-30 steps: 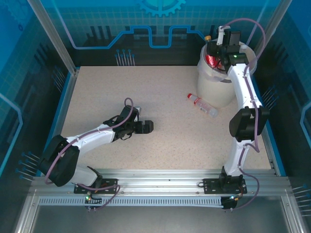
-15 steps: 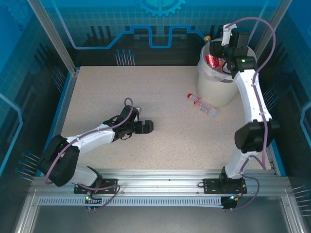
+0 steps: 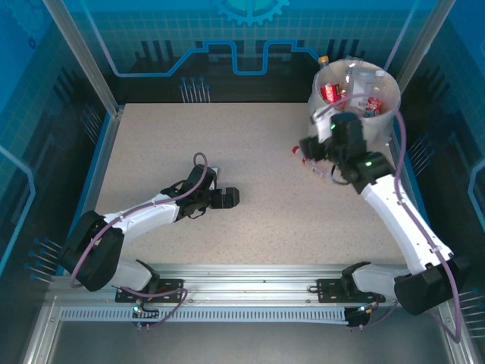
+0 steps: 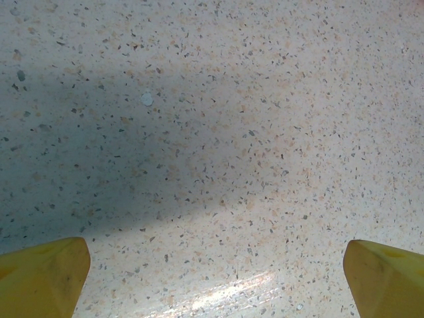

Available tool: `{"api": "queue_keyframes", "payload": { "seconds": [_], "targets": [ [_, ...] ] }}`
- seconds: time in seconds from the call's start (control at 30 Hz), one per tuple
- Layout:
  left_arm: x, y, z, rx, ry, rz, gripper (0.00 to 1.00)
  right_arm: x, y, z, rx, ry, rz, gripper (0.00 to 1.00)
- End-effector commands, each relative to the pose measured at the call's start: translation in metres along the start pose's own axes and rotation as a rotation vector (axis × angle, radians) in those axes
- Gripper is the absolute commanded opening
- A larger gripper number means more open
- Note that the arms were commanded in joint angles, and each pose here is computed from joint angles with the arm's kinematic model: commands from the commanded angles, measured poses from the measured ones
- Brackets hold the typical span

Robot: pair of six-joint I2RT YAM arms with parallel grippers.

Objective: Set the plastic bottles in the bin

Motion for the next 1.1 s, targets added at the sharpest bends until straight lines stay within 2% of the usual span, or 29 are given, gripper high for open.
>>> {"api": "queue_keyframes", "payload": {
  "seconds": [0.0,0.07,0.13,0.27,0.4,0.67,0.9,1.07],
  "targets": [
    [-0.002,-0.004,-0.001,0.012,0.004,-0.007,0.99,0.057,-0.028,-0.005,0.087,0.008,0.128,0.64],
    [-0.003,-0.005,-0.002,0.016,0.005,-0.002,0.99,0.078,-0.049,-0.015,0.164,0.029,0.160,0.59],
    [-0.005,-0.003,-0.003,0.025,0.015,-0.014,0.99,0.086,-0.067,-0.027,0.239,0.056,0.130,0.54],
    [-0.008,0.005,-0.004,0.094,0.091,-0.083,0.99,0.081,-0.091,-0.044,0.308,0.013,0.044,0.41],
    [-0.007,0.013,0.005,0.110,0.143,-0.107,0.99,0.090,-0.117,-0.053,0.357,0.037,0.066,0.24],
    [-0.007,0.019,0.015,0.083,0.155,-0.115,0.99,0.105,-0.156,-0.074,0.444,0.097,0.124,0.20],
    [-0.002,0.018,0.016,0.086,0.155,-0.112,0.99,0.112,-0.167,-0.083,0.499,0.107,0.116,0.19],
    [-0.001,0.017,0.017,0.079,0.150,-0.104,0.99,0.126,-0.172,-0.087,0.488,0.087,0.168,0.19]
  ]
}}
Point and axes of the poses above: each hand's point on the last joint's axis, 136 mm out from that joint toward the fingers, its own y axis back along the fingers, its own z axis along the line the jaws close on, x = y × z, the point moved 1 cm from there along y, back along the fingers, and after that the axes turned 11 degrees about -y, right-handed, at the moved point
